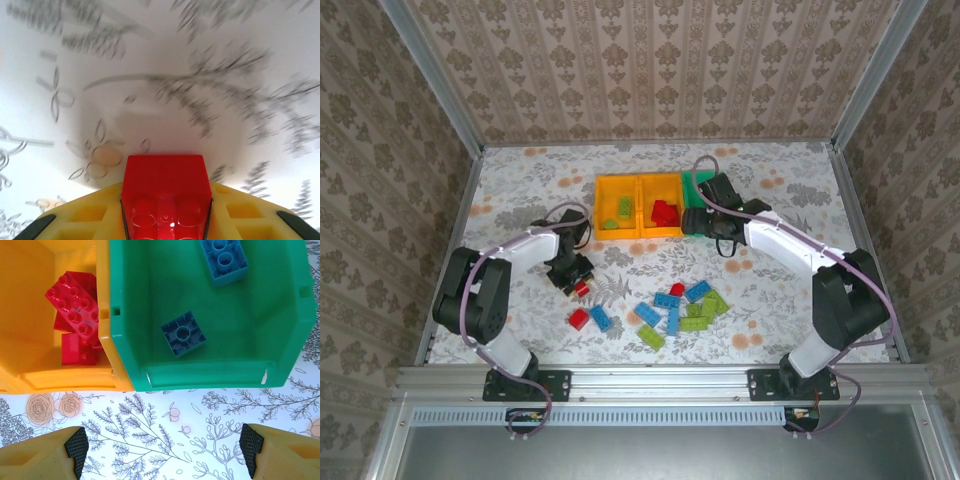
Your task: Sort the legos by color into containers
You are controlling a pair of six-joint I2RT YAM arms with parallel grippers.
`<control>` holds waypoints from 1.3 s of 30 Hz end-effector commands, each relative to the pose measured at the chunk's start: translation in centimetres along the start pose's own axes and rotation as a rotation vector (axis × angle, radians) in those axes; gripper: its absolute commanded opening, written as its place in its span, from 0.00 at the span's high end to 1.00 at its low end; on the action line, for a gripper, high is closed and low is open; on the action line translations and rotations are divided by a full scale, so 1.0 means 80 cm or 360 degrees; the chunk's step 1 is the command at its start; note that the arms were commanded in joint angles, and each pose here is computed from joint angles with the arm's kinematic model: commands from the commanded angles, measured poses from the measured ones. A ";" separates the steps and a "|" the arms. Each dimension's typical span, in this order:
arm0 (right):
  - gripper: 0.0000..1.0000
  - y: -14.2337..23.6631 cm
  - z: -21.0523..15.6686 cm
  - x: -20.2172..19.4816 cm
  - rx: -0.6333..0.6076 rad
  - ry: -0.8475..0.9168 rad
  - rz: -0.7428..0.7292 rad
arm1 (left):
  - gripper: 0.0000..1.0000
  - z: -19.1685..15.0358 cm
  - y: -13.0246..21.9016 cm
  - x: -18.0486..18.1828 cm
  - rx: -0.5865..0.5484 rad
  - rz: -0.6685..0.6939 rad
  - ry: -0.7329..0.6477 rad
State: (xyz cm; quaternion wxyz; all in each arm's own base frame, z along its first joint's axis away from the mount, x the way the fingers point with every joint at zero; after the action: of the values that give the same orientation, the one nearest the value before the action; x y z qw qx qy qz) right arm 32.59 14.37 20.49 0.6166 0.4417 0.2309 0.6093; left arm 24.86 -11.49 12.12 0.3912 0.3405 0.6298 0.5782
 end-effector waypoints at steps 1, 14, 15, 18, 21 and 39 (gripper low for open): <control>0.17 0.012 -0.005 -0.012 -0.0034 -0.0012 -0.0053 | 0.65 0.018 0.032 -0.018 -0.0205 -0.0099 -0.0099; 0.19 0.012 -0.045 -0.017 0.0000 0.0090 0.0212 | 0.65 0.036 0.162 -0.203 -0.0770 -0.0566 -0.1061; 0.19 0.014 -0.047 -0.018 -0.0001 0.0088 0.0210 | 0.65 0.036 0.160 -0.220 -0.0767 -0.0591 -0.1122; 0.19 0.020 -0.054 -0.022 0.0000 0.0075 0.0210 | 0.65 0.037 0.147 -0.262 -0.0709 -0.0644 -0.1290; 0.19 0.021 -0.063 -0.026 0.0049 0.0058 0.0186 | 0.65 0.036 0.129 -0.290 -0.0677 -0.0631 -0.1413; 0.26 0.016 -0.155 0.037 0.0655 -0.0148 -0.0005 | 0.34 0.052 0.087 -0.320 -0.0641 -0.0542 -0.1440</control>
State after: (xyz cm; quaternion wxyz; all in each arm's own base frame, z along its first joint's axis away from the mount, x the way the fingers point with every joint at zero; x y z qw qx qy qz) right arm 22.48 20.19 16.02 0.5101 0.5631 0.3216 0.5651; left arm 40.33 -31.68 20.70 0.7708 0.3626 0.3291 0.4075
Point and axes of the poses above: each hand's point on the last joint's axis, 136 mm out from that joint toward the fingers, its own y axis back along the fingers, its own x axis along the line the jaws close on, z = x × y, the point moved 10 cm from there along y, back along the fingers, and after that the axes turned 6 degrees about -y, right-handed, at the moved point
